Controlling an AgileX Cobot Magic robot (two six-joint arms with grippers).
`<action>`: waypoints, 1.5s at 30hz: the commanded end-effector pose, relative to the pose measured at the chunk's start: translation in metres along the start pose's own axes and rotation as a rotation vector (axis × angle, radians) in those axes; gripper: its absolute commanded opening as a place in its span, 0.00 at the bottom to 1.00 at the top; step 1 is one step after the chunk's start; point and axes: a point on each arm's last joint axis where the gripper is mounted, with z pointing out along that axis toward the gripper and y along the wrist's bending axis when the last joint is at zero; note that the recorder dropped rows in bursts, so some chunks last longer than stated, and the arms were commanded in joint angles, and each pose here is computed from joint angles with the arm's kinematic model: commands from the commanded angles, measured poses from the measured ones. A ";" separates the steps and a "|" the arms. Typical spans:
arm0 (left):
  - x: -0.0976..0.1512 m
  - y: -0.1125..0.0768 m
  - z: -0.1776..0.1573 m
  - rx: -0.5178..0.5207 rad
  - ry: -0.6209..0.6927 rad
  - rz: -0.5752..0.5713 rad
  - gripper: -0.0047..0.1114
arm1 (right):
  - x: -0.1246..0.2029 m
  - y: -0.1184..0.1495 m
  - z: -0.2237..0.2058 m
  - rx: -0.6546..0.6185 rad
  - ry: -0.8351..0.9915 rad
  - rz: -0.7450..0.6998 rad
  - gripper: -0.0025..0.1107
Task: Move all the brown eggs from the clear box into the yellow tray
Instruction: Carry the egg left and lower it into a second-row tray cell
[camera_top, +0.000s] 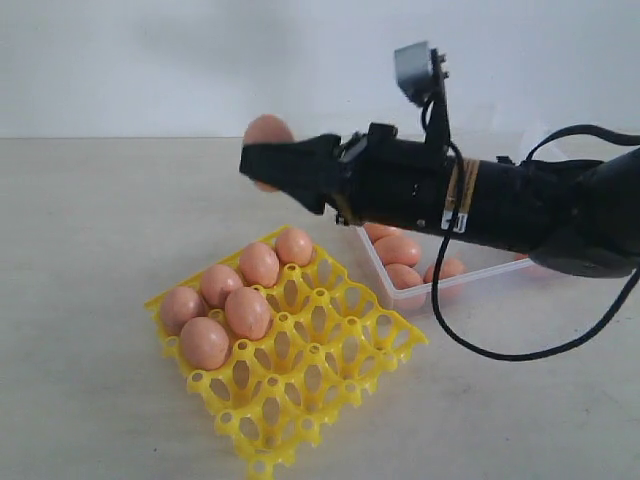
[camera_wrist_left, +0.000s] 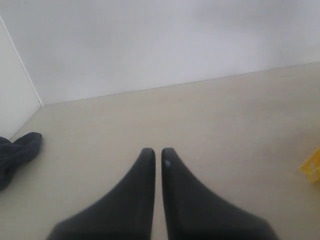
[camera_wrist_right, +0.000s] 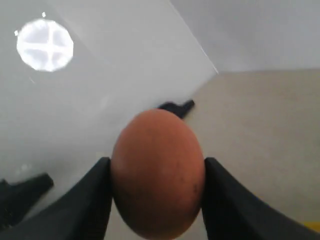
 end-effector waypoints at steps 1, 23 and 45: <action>0.001 0.000 0.000 0.005 -0.004 -0.004 0.08 | 0.020 -0.026 0.004 0.161 0.193 -0.136 0.02; 0.001 0.000 0.000 0.005 -0.004 -0.004 0.08 | 0.064 -0.062 0.005 0.292 0.342 -0.050 0.02; 0.001 0.000 0.000 0.005 -0.004 -0.004 0.08 | 0.068 -0.067 0.025 0.353 0.408 -0.095 0.02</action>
